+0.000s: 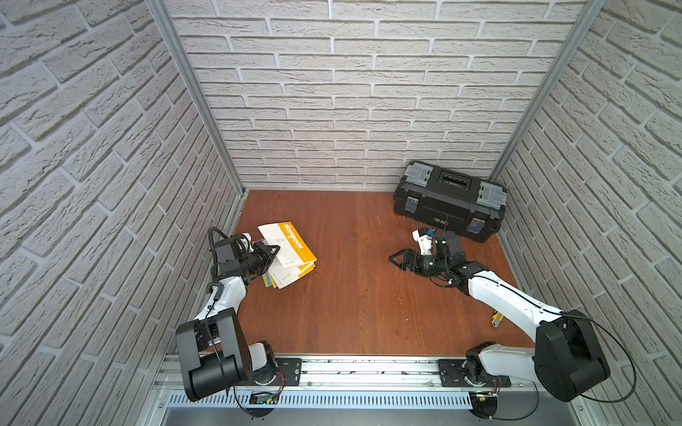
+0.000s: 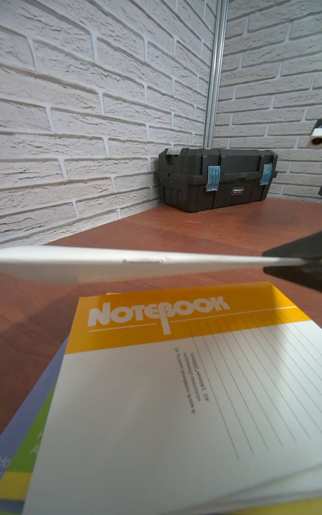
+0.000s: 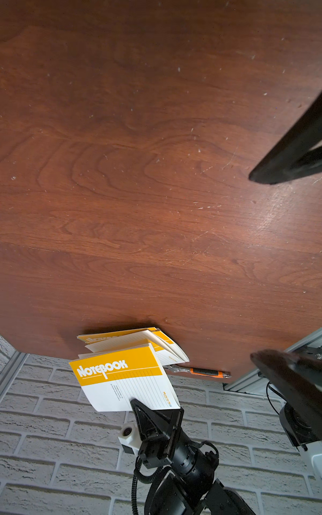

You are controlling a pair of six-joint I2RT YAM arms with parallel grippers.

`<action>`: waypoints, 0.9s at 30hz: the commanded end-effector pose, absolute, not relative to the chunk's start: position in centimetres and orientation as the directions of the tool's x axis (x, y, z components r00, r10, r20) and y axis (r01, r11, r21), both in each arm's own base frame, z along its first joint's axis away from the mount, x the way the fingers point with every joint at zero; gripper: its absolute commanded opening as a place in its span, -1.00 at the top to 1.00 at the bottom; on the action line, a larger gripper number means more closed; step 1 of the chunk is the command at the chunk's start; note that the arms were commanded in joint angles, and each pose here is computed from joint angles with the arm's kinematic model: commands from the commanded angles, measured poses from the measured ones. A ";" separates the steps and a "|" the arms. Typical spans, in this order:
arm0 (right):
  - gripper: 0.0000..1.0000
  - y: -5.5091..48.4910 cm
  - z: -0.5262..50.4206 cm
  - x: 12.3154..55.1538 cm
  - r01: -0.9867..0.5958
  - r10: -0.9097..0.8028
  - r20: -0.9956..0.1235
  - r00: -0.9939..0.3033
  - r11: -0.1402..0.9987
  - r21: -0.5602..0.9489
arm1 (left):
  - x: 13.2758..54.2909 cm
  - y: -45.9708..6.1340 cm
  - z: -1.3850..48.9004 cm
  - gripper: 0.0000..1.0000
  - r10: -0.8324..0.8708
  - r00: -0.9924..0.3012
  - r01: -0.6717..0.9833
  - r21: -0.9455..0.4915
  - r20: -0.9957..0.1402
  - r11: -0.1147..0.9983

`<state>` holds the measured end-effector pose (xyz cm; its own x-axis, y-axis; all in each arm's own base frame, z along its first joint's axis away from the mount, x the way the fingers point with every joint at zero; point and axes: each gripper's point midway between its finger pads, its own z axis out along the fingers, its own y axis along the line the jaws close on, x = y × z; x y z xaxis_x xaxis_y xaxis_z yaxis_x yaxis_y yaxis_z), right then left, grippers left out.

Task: Close the notebook
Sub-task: Place the notebook at the notebook.

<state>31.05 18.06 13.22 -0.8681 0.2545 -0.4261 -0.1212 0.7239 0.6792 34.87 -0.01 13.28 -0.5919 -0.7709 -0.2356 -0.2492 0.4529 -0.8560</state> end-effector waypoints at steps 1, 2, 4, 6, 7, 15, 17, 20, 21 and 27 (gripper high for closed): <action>-0.85 18.6 13.6 31.1 -0.149 0.252 -0.443 -0.860 0.707 0.691 | 35.0 0.7 12.4 0.87 -0.766 -0.586 -0.245 -0.844 -0.264 0.478; -0.85 18.6 13.5 31.1 -0.148 0.252 -0.443 -0.861 0.708 0.691 | 34.9 0.9 12.0 0.87 -0.765 -0.588 -0.257 -0.837 -0.261 0.483; -0.85 18.5 13.5 31.0 -0.151 0.249 -0.444 -0.861 0.709 0.689 | 34.6 1.2 11.2 0.86 -0.764 -0.593 -0.287 -0.820 -0.254 0.495; -0.85 18.5 13.4 30.9 -0.148 0.248 -0.442 -0.862 0.710 0.689 | 34.0 1.5 10.2 0.87 -0.765 -0.593 -0.328 -0.792 -0.252 0.515; -0.85 18.5 13.4 30.9 -0.147 0.251 -0.440 -0.862 0.708 0.691 | 33.8 1.8 9.8 0.88 -0.768 -0.588 -0.347 -0.777 -0.256 0.525; -0.85 18.8 13.4 31.0 -0.148 0.256 -0.435 -0.863 0.696 0.703 | 32.3 3.2 7.8 0.70 -0.772 -0.574 -0.444 -0.689 -0.273 0.573; -0.85 18.8 13.2 30.9 -0.146 0.253 -0.432 -0.866 0.698 0.701 | 32.1 3.3 7.4 0.50 -0.774 -0.574 -0.458 -0.678 -0.267 0.574; -0.85 18.8 12.8 30.8 -0.143 0.249 -0.425 -0.871 0.699 0.701 | 31.7 3.6 6.9 0.31 -0.779 -0.571 -0.486 -0.657 -0.260 0.576; -0.85 18.8 12.8 30.7 -0.142 0.249 -0.425 -0.870 0.699 0.701 | 31.5 3.7 6.8 0.20 -0.778 -0.572 -0.496 -0.646 -0.260 0.580; -0.85 18.8 12.7 30.8 -0.142 0.248 -0.423 -0.872 0.698 0.702 | 30.0 5.2 7.6 -0.12 -0.753 -0.588 -0.555 -0.530 -0.296 0.642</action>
